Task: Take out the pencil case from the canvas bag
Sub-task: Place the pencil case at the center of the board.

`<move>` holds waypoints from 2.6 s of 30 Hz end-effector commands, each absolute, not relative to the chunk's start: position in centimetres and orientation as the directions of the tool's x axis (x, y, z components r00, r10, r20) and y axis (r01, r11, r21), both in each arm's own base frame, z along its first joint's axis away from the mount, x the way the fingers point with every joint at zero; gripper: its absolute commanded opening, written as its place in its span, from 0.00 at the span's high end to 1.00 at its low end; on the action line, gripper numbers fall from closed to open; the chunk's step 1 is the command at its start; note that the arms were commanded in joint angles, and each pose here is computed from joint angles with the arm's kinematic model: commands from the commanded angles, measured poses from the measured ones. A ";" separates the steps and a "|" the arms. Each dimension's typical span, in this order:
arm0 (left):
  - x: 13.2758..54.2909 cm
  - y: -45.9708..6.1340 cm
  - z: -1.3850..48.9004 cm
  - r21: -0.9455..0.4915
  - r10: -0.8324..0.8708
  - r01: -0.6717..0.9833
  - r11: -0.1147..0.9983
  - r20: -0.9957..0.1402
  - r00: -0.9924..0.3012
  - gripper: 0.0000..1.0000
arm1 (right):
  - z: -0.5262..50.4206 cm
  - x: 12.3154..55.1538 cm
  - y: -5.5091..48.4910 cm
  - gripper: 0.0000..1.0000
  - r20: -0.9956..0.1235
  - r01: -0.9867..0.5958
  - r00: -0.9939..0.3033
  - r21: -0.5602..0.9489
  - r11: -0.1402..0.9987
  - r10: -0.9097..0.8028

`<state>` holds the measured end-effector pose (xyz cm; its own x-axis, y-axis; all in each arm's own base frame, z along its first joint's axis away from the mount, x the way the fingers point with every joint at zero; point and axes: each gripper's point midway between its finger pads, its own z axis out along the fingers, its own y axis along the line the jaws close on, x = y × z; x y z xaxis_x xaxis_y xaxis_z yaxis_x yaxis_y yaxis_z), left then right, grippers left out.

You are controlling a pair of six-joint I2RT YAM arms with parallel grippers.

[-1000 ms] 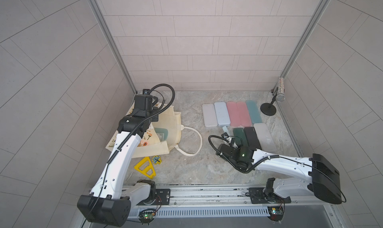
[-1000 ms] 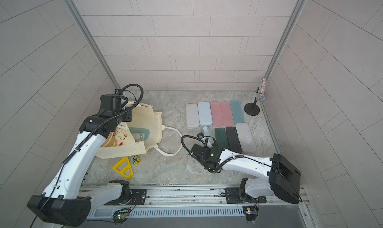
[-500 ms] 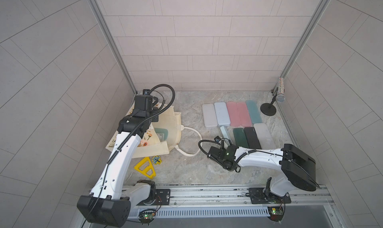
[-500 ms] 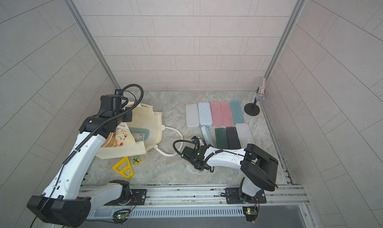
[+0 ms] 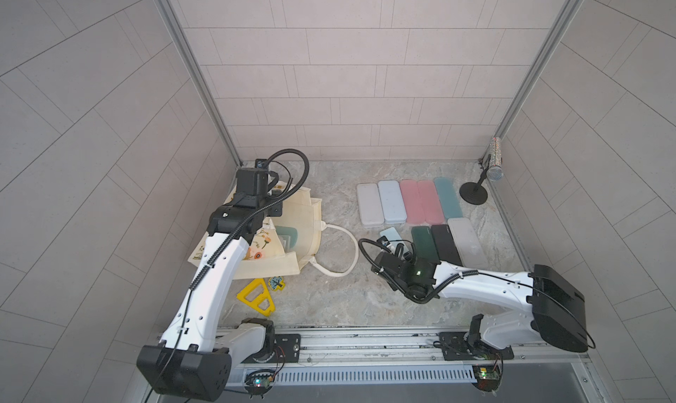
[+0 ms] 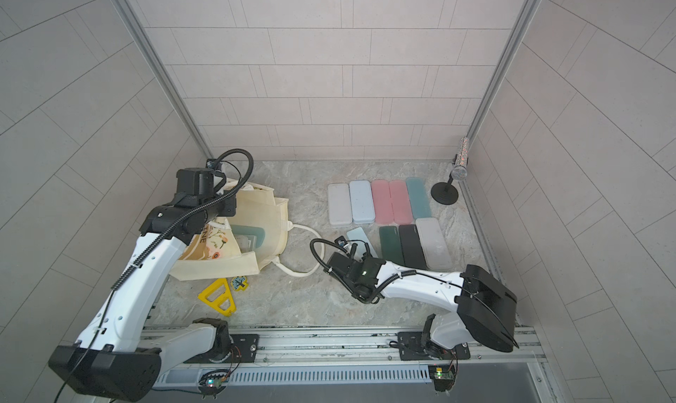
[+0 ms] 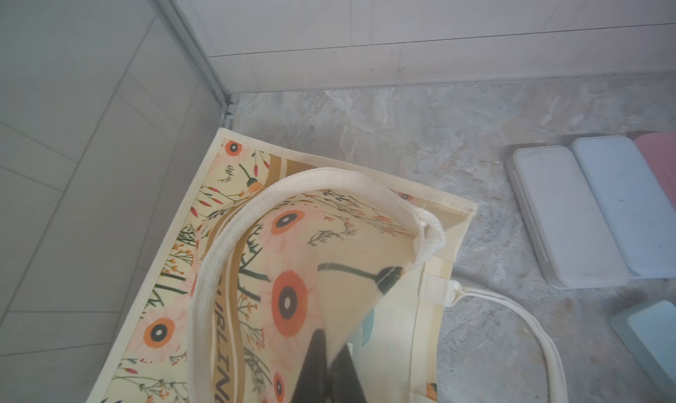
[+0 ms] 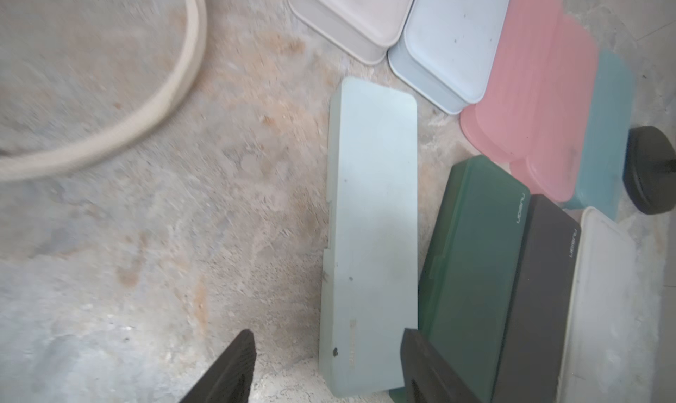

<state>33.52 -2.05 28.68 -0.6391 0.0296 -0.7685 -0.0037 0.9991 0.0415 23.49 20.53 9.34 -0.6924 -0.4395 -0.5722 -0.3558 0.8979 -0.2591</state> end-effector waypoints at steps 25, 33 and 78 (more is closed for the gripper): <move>33.8 -5.2 31.0 -0.059 0.019 0.120 0.991 -0.828 -0.561 1.00 | 4.5 30.6 17.6 0.50 -0.409 -0.261 -0.842 -0.262 0.929 -0.352; 33.9 -5.4 30.8 -0.064 0.020 0.129 0.990 -0.826 -0.563 1.00 | 3.5 31.1 16.9 0.58 -0.418 -0.165 -0.874 -0.228 0.960 -0.249; 33.9 -5.6 30.8 -0.062 0.024 0.133 0.989 -0.829 -0.558 1.00 | 7.9 30.7 15.8 0.45 -0.610 -0.046 -0.788 -0.080 0.996 -0.085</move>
